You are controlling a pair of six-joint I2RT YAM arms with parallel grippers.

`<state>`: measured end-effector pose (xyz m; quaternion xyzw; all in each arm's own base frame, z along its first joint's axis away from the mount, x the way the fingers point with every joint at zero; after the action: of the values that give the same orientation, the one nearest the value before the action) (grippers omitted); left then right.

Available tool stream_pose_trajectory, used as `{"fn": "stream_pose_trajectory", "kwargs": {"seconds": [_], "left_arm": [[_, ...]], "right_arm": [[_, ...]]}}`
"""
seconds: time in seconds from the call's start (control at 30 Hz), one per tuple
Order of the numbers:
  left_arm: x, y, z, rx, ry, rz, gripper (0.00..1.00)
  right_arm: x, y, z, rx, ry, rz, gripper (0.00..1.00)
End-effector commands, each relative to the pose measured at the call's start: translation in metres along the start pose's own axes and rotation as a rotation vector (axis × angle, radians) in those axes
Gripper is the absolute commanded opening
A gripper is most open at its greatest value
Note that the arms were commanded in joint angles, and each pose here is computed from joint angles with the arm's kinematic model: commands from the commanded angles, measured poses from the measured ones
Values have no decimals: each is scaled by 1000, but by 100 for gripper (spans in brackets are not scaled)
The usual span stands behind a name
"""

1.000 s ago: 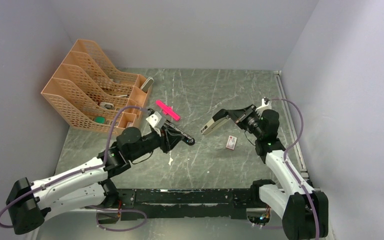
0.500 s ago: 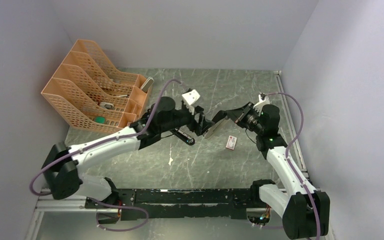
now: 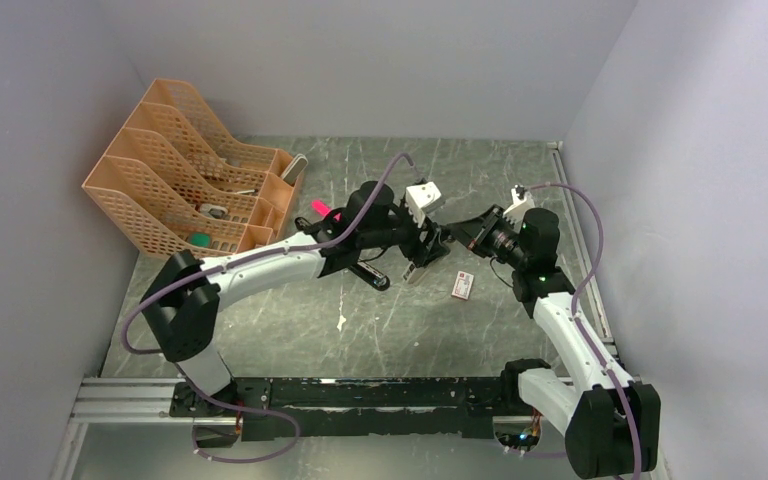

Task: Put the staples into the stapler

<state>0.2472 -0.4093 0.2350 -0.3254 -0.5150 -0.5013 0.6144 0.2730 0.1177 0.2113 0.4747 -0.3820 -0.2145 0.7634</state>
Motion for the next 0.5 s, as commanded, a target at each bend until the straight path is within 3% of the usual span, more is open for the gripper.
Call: {"fn": "stream_pose_trajectory", "kwargs": {"seconds": [0.0, 0.23, 0.47], "left_arm": [[14, -1, -9, -50, -39, -17, 65], [14, 0, -1, -31, -33, -18, 10], [13, -2, 56, 76, -62, 0, 7]], "right_arm": [[8, 30, 5, 97, -5, 44, 0], [8, 23, 6, 67, -29, 40, 0], [12, 10, 4, 13, -72, 14, 0]]}}
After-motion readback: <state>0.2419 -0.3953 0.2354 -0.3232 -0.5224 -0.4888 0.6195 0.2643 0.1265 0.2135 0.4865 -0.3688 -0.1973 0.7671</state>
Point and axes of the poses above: each gripper's point midway between its finger pads, its own z axis back along the fingers, its own y axis along the line the jaws close on, x = y × z, the point moved 4 cm from there along z, back along the fingers, and after that the axes turned 15 degrees about -z, right-handed, at the moved point
